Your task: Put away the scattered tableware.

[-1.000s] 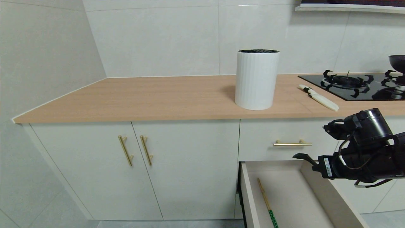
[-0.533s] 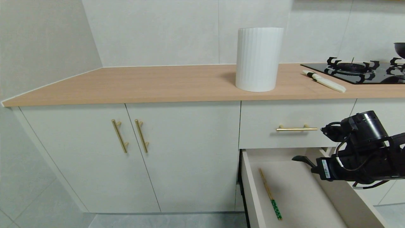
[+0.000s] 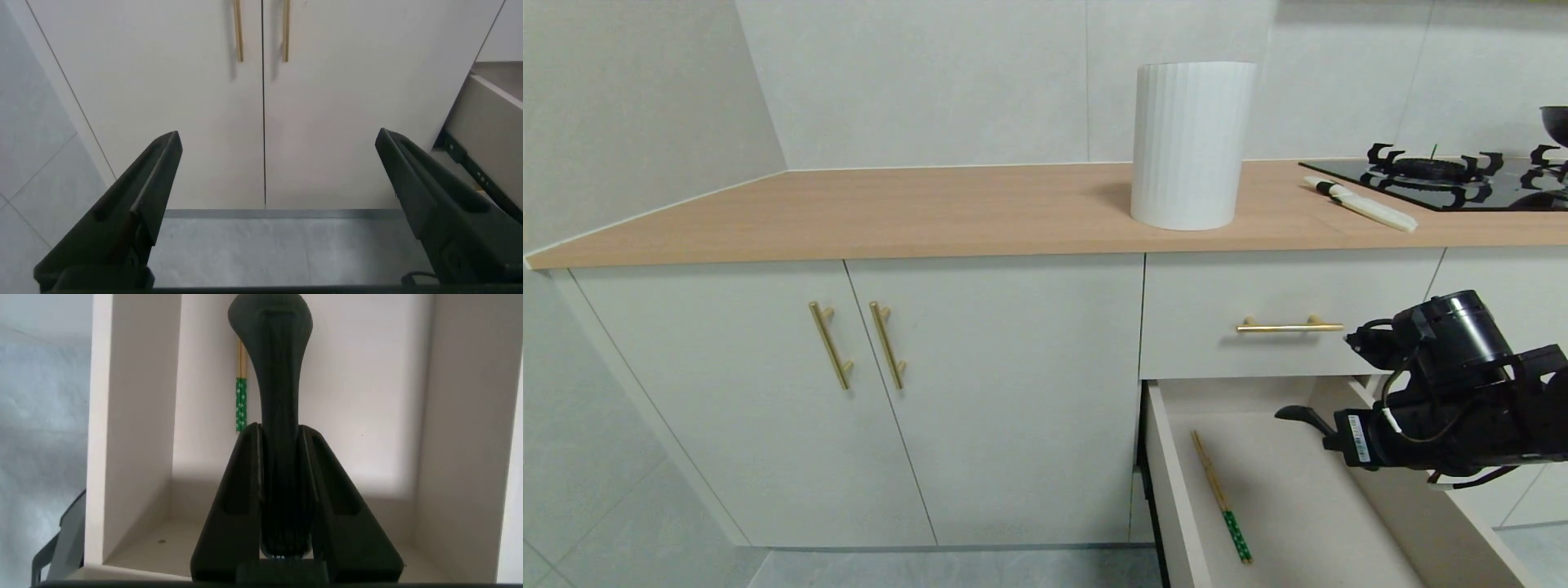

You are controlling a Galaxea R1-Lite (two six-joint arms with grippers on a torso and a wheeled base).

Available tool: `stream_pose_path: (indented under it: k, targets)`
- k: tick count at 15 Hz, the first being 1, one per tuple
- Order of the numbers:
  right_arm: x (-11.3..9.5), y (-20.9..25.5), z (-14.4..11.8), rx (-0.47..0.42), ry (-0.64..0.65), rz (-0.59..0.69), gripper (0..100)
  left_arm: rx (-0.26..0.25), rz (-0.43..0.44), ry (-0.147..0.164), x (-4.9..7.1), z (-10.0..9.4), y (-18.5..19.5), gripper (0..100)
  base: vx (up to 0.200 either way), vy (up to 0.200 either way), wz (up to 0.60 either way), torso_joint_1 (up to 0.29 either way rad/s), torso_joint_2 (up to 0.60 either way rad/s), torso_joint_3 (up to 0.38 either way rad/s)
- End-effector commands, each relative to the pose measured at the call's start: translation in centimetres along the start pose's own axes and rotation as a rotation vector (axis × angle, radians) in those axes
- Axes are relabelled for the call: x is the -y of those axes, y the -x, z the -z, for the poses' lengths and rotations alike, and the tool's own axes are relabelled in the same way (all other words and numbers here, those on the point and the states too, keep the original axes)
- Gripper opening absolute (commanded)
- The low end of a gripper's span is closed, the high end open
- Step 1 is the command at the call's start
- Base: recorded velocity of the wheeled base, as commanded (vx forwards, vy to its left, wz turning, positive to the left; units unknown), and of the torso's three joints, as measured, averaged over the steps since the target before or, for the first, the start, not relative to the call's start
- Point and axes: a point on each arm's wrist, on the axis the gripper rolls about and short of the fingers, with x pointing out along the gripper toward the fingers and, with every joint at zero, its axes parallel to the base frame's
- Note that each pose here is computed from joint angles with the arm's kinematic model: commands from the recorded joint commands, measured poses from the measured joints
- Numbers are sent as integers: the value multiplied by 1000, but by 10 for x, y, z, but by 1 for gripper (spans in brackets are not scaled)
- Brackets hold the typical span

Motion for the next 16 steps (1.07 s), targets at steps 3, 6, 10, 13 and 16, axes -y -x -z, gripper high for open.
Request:
stream_pose_path:
  k: [3, 6, 10, 13, 16]
  targets:
    - [1, -40, 5, -61, -3, 15, 0, 0, 0, 0, 0, 0, 0, 100, 0, 0, 0, 0, 0, 0]
    - [10, -95, 16, -111, -28, 48, 0, 0, 0, 0, 0, 0, 0, 100, 0, 0, 0, 0, 0, 0]
    - [16, -147, 36, -146, -33, 90, 0, 0, 0, 0, 0, 0, 0, 100, 0, 0, 0, 0, 0, 0]
    - [17, -161, 45, -159, -31, 104, 0, -1, 0, 0, 0, 0, 0, 100, 0, 0, 0, 0, 0, 0]
    - [19, -171, 53, -189, -28, 110, 0, 0, 0, 0, 0, 0, 0, 100, 0, 0, 0, 0, 0, 0]
